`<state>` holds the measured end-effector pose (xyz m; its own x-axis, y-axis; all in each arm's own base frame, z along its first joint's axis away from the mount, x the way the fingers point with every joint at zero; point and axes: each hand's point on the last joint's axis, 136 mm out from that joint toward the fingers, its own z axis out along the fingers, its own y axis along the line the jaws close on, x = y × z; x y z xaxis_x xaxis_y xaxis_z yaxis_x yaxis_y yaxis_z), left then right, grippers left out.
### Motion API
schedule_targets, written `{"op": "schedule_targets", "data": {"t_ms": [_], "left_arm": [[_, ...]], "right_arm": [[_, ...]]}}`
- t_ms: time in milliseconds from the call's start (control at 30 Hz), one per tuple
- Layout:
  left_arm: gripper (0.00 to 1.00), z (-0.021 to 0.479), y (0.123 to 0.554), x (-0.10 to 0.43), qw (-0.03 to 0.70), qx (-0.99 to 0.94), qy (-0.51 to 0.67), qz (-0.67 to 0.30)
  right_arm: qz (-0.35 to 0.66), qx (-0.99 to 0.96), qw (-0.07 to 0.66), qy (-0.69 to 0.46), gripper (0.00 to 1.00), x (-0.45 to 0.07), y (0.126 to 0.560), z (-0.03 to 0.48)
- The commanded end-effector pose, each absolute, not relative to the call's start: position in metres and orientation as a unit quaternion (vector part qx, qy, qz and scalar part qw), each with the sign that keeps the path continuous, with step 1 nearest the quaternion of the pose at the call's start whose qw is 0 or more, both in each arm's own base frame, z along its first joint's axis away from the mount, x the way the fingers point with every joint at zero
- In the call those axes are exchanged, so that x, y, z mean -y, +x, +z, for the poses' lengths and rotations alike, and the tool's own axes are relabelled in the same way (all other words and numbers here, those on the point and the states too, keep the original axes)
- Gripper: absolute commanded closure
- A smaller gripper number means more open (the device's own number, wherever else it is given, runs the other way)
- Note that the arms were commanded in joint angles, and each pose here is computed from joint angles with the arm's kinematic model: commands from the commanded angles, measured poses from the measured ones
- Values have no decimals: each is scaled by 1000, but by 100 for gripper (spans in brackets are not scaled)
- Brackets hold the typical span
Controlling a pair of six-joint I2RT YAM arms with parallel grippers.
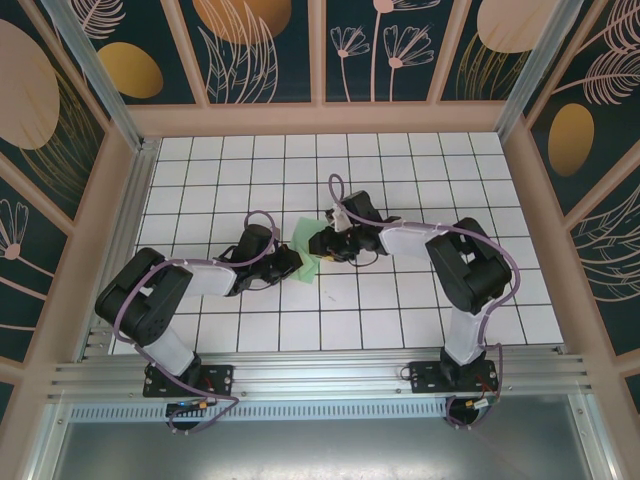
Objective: Fold a paper plane with a square sheet of paper (pick it up from the middle)
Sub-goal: Fold the triangle a second time at the center of the table.
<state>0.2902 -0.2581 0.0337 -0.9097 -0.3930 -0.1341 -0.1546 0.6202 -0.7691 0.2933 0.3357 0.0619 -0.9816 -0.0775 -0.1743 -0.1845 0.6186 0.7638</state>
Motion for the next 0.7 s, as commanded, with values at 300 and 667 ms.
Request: {"op": "schedule_targets", "data": {"t_ms": [300, 667], "left_arm": [[88, 36, 296, 262, 150, -887, -155, -409], [87, 44, 296, 263, 154, -884, -153, -414]], "right_arm": [[404, -906, 41, -114, 65, -340, 277, 47], [384, -915, 66, -106, 84, -342, 293, 44]]}}
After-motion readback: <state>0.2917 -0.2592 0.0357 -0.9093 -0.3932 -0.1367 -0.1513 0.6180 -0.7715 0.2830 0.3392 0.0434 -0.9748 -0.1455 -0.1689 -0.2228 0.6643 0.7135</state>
